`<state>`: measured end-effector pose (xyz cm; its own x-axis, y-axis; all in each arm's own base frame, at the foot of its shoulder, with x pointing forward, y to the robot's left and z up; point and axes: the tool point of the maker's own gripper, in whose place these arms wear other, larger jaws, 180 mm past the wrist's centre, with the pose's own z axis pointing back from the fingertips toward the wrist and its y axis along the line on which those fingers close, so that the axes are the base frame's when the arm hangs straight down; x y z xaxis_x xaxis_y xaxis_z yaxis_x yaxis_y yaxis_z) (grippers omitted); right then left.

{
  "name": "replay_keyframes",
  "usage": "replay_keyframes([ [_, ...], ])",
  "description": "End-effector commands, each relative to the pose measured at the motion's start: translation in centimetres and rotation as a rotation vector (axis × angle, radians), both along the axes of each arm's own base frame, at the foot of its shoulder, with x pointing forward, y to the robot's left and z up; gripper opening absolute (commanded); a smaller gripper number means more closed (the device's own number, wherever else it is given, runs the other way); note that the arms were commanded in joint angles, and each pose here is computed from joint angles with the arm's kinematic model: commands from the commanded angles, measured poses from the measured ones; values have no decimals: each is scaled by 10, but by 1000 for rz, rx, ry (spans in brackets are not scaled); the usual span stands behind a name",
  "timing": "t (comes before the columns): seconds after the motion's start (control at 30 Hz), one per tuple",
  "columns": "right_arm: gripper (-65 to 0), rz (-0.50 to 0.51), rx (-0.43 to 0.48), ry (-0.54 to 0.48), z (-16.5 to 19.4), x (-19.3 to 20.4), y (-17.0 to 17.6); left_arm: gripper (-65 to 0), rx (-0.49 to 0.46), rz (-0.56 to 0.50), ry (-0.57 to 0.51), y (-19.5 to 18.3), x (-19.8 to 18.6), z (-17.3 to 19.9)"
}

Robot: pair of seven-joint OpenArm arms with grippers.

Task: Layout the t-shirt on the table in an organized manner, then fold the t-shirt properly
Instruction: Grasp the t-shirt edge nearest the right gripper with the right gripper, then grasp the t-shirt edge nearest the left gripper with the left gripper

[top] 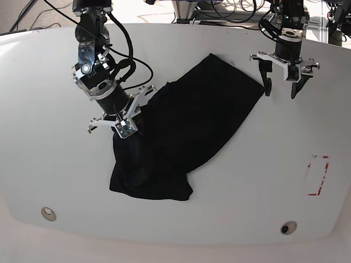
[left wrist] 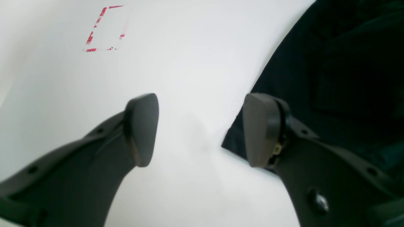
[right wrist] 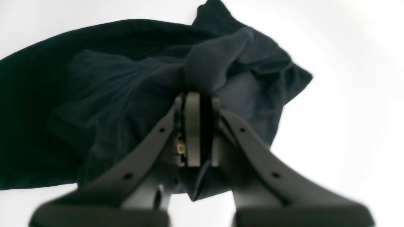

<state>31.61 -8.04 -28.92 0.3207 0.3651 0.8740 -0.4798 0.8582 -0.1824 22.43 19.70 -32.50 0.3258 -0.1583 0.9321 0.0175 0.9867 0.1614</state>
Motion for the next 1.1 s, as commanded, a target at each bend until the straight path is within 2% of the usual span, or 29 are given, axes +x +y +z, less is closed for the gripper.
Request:
replay_keyframes([
  [0.0,-650,3,-1,-97,27,13,-4,-250,2,-6,-35,-1,2,9],
  [0.13,-650,4,-19,-121,35,20,-9,-249,-6,-6,36,-4,-1,-3],
  [0.27,-650,-26,-37,-131,38,24,-24,-249,-16,1,57,-6,10,-5],
  [0.47,-650,-42,-31,-145,43,28,-29,-246,-32,17,127,-1,11,-33],
  [0.7,-650,-44,-31,-142,42,28,-30,-200,-153,-100,182,-25,15,-57],
  [1.07,-650,-41,-27,-140,42,27,-28,-197,-214,-261,235,-75,11,-74],
])
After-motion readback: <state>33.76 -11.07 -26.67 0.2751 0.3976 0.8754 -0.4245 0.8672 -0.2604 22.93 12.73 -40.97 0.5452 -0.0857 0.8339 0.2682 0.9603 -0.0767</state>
